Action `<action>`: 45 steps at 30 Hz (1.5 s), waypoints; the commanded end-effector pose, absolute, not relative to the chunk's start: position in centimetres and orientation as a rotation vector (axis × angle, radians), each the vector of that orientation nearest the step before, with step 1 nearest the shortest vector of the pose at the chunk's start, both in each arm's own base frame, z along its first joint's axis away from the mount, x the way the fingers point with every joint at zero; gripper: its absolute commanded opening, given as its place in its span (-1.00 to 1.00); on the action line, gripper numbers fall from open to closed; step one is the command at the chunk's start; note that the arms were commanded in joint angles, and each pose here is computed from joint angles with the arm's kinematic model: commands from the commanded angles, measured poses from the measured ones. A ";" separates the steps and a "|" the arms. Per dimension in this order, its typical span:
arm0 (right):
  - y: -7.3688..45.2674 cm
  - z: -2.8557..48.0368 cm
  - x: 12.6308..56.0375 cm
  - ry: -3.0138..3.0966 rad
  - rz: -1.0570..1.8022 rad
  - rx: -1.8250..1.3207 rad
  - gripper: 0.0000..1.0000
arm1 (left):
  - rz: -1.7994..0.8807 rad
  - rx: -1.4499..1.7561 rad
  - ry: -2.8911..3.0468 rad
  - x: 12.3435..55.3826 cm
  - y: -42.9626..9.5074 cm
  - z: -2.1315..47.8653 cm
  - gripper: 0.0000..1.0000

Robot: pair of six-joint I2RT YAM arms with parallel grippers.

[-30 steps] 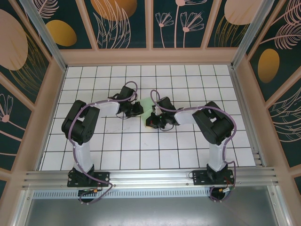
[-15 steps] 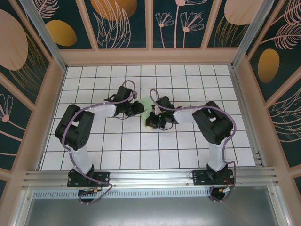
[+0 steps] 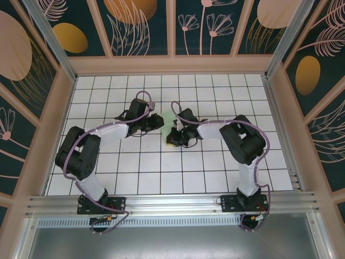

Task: Fold a paper plane with a square sheet of paper (pick it up from the middle)
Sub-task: Third fold the triangle at the center of the table.

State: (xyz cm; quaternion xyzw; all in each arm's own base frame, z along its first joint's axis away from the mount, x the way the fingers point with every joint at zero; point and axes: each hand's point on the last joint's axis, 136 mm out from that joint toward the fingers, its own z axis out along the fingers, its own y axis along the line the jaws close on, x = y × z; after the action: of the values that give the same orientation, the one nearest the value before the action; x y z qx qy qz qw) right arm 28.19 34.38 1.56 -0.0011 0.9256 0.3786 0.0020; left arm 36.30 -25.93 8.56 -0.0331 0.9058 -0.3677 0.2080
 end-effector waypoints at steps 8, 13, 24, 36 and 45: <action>31.9 -3.3 26.8 3.062 0.948 0.119 -1.00 | -1.103 -0.066 2.561 34.9 -27.1 6.8 -0.92; 31.9 -3.4 26.7 3.064 0.948 0.120 -1.00 | -1.102 -0.071 2.578 34.9 -27.2 6.0 -0.92; 31.8 -3.5 26.6 3.065 0.951 0.123 -1.00 | -1.070 -0.078 2.620 35.0 -27.2 4.2 -0.88; 31.8 -3.4 26.6 3.063 0.954 0.127 -1.00 | -1.057 -0.076 2.649 34.8 -27.2 2.9 -0.86; 31.7 -3.5 26.5 3.063 0.958 0.118 -1.00 | -1.013 -0.057 2.645 35.6 -27.0 2.4 -0.78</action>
State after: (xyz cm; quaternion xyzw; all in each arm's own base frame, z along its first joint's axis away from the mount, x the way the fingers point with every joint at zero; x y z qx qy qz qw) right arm 28.15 34.43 1.55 -0.0007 0.9253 0.3791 -0.0015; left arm 34.61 -26.54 1.99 -0.0369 0.9244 -0.3545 0.1354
